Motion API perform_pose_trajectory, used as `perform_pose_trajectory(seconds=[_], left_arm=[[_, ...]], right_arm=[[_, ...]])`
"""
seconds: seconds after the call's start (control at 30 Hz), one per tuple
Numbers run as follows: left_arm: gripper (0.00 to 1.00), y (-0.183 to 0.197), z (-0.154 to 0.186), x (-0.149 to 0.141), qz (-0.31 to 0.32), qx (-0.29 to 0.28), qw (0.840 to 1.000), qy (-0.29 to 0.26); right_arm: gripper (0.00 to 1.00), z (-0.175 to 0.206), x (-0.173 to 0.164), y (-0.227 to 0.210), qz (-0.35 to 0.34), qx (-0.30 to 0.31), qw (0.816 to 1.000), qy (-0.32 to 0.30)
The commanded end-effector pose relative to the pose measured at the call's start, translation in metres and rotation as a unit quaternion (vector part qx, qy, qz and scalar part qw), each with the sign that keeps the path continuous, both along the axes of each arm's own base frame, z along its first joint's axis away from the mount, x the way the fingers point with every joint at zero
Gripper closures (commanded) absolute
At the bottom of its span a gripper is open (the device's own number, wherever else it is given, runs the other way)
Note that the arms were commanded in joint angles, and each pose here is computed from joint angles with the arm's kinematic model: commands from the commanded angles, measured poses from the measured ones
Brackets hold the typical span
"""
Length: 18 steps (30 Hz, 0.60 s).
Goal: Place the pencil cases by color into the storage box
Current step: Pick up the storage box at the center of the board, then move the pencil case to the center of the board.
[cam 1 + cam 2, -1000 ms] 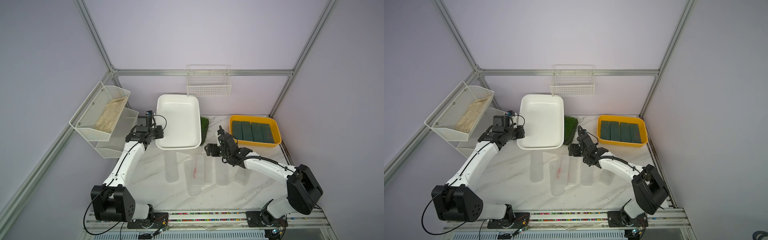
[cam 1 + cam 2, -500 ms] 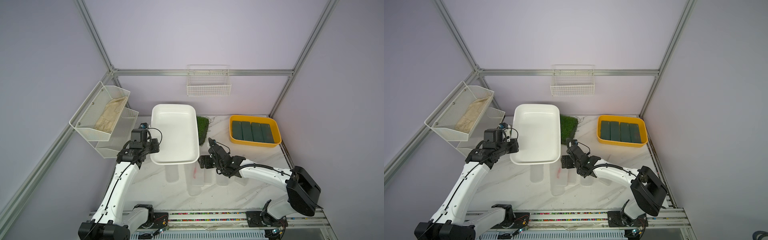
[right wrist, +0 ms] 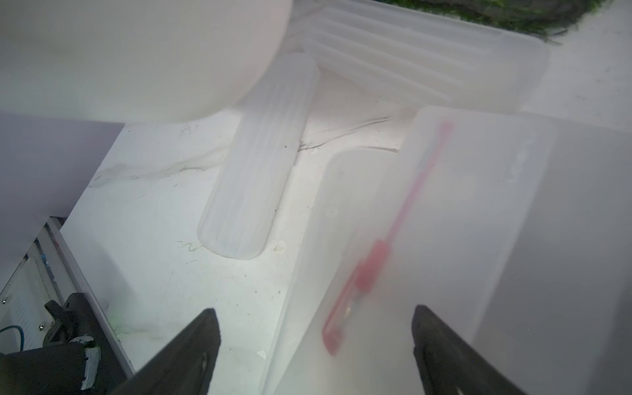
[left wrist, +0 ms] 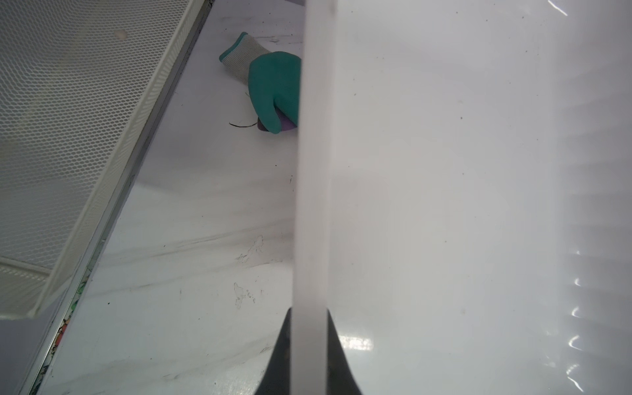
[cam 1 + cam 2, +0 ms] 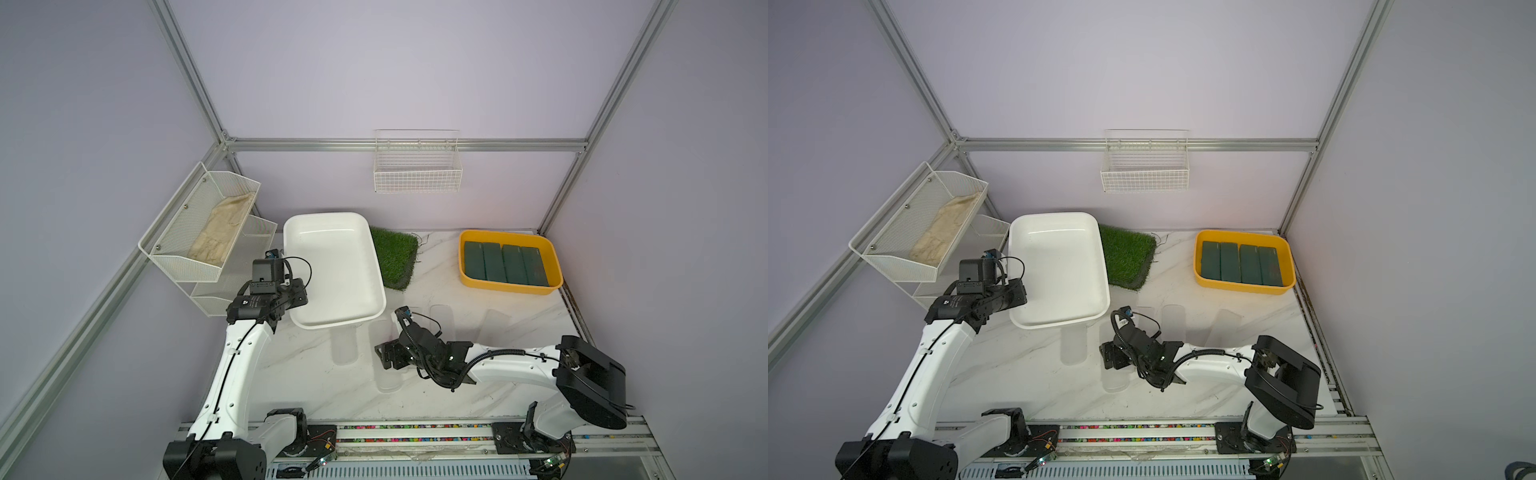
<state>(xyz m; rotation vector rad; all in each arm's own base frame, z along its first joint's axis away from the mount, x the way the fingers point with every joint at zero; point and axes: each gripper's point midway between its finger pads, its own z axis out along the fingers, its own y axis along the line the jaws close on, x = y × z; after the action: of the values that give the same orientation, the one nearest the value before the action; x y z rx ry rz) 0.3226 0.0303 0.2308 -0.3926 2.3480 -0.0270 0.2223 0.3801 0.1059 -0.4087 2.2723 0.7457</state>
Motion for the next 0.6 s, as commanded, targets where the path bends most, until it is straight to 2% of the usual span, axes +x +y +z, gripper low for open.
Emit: perform_pose_trajectory(seconds=[0.0,0.27,0.43,0.57], left_arm=[[1.0,0.001,0.06,0.03,0.004,-0.039,0.995,-0.097],[1.0,0.007,0.068,0.053,0.008,-0.056,0.993,-0.101],[1.0,0.01,0.07,0.063,0.012,-0.069,0.992,-0.104],[1.0,0.009,0.075,0.07,0.011,-0.084,0.99,-0.109]], right_arm=[[0.11,0.012,-0.013,0.04,0.037,0.038,0.998,-0.041],[0.11,-0.01,-0.045,0.108,0.12,0.006,0.986,-0.113],[0.11,-0.015,-0.049,0.129,0.15,0.007,0.979,-0.138],[0.11,-0.025,-0.046,0.145,0.167,-0.016,0.973,-0.157]])
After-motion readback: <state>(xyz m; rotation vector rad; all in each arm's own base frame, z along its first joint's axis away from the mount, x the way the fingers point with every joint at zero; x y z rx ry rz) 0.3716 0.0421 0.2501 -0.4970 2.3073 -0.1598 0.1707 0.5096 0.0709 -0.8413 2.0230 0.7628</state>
